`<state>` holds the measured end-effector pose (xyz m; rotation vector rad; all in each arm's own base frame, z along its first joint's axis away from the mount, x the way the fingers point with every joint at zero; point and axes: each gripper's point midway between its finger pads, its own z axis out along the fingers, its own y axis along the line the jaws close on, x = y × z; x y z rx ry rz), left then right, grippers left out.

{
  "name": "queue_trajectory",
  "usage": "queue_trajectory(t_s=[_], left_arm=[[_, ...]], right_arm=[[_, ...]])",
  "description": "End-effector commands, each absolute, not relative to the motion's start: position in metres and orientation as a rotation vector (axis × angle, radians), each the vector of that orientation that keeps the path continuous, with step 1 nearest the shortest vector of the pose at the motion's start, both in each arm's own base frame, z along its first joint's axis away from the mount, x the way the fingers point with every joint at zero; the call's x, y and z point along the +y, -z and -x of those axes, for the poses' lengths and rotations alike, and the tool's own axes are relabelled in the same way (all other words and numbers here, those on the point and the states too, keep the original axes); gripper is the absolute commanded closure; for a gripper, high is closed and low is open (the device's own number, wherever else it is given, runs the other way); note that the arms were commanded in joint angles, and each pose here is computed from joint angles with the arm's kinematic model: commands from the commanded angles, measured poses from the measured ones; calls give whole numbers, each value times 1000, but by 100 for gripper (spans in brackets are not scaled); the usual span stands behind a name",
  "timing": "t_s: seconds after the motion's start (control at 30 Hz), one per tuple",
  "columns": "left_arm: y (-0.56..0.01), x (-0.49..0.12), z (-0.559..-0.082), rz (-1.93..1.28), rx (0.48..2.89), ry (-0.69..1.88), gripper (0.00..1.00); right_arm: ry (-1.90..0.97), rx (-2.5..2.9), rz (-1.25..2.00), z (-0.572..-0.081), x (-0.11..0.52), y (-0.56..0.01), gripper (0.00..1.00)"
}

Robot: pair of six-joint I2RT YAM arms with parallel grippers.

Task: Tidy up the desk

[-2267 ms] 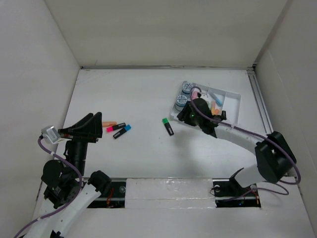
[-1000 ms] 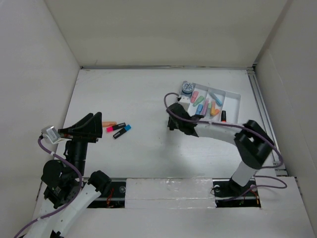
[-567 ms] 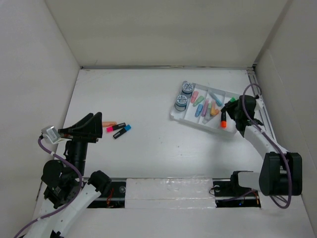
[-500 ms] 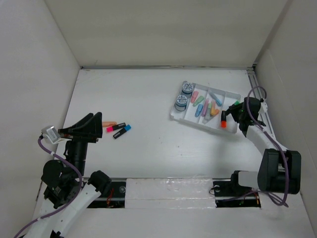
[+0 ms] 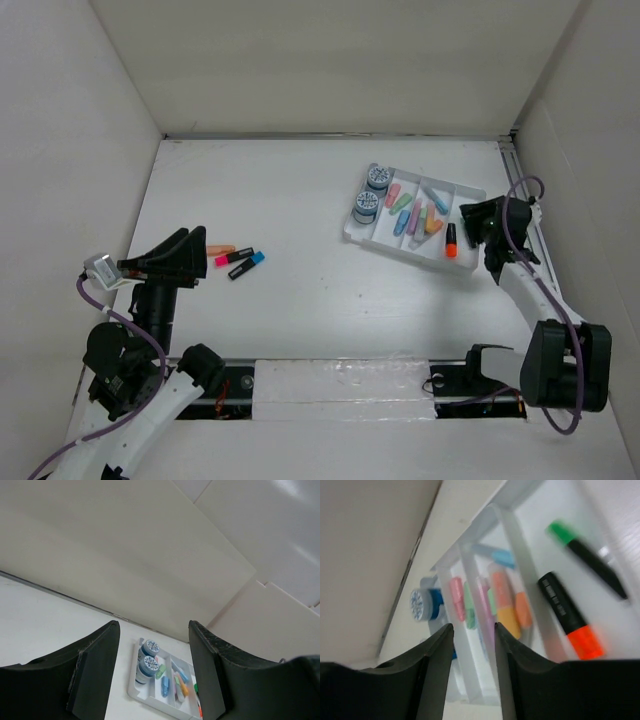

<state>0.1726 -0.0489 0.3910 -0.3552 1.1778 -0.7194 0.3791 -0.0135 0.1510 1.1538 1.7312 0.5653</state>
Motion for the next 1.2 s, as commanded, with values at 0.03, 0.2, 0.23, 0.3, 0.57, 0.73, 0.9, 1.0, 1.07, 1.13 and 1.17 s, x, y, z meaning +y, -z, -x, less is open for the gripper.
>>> queue_trajectory(t_s=[0.03,0.2,0.23,0.3,0.57,0.73,0.9,1.0,1.07,1.13,1.17], left_arm=[[-396,-51,-174,348,1157,728,47],[-396,-51,-175,351,1160,726,47],[-397,-51,-174,353,1157,726,47],[-396,-48,-176,367,1159,714,48],[-399,-40,-172,406,1138,713,48],[-399,-35,-170,423,1129,712,48],[-401,-38,-169,407,1128,722,48],[-401,-40,-168,397,1127,731,48],[-402,-40,-168,394,1125,733,48],[-402,-40,-167,396,1122,736,48],[-401,-40,-168,394,1125,733,48]], right_arm=[[-594,1705,-934,-391,43,-182,68],[-761,1977,-335,-382,199,-173,100],[-764,2008,-239,-377,224,-168,100],[-718,2094,33,-356,291,-149,96],[-576,2172,511,-319,432,-110,41],[-526,2189,478,-338,480,-106,31],[-396,2255,327,-333,493,-95,31],[-397,2264,264,-326,501,-95,32],[-411,2281,263,-317,508,-93,32],[-420,2292,260,-305,517,-91,27],[-414,2304,250,-306,518,-89,24]])
